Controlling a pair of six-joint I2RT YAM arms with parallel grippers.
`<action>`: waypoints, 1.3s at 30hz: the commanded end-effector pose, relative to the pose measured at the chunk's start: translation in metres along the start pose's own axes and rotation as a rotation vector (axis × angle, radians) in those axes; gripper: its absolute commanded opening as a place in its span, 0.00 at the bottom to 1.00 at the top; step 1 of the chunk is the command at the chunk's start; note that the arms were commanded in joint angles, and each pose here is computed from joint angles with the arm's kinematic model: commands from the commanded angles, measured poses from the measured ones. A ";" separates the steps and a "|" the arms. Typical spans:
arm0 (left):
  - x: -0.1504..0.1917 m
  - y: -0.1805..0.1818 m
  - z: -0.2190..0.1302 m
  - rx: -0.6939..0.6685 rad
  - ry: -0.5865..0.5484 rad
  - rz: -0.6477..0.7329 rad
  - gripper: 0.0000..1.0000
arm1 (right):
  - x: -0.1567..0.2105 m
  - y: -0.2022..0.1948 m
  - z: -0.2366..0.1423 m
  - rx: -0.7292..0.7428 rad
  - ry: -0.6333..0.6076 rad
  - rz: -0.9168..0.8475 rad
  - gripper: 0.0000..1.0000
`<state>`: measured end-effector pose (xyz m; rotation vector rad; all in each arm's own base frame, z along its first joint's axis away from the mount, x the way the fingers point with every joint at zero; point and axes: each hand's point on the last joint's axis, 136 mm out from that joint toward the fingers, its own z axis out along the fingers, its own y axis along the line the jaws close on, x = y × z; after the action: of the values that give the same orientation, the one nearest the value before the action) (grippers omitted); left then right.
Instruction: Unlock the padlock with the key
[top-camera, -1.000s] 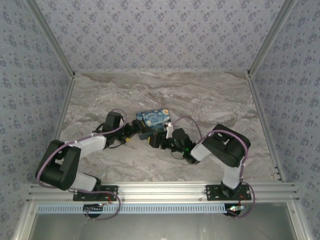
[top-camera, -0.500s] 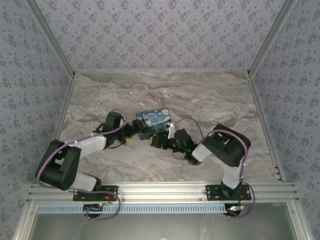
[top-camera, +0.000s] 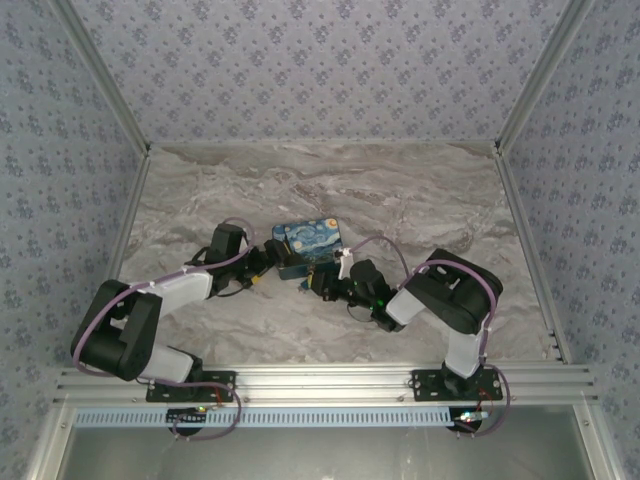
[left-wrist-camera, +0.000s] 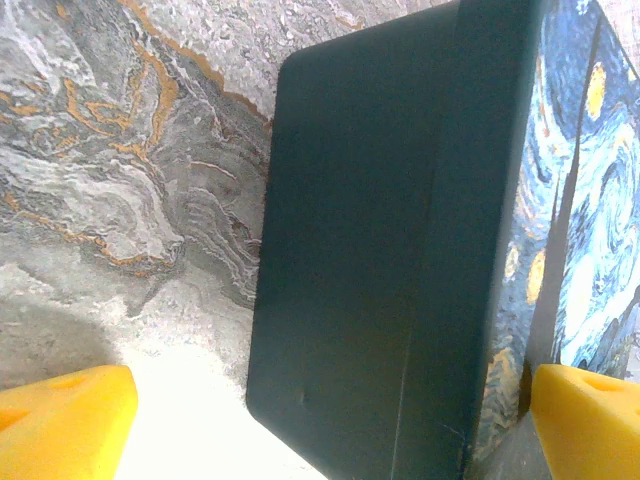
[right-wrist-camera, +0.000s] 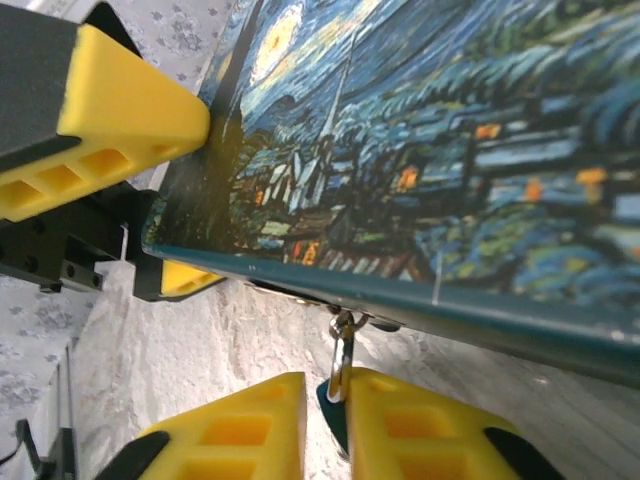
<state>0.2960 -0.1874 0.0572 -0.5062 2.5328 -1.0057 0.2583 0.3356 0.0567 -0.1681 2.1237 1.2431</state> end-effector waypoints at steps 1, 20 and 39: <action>0.021 0.029 0.000 -0.100 0.050 -0.021 0.99 | -0.007 -0.001 -0.003 0.018 -0.029 0.008 0.12; 0.023 0.037 0.001 -0.124 0.053 -0.018 0.99 | -0.022 -0.003 -0.014 0.026 -0.102 0.034 0.07; 0.019 0.031 0.003 -0.112 0.052 -0.016 1.00 | -0.027 -0.006 -0.053 0.119 -0.076 -0.035 0.06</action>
<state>0.2958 -0.1865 0.0569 -0.5023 2.5210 -1.0022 0.2625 0.2957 0.0922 -0.0814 2.0717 1.1644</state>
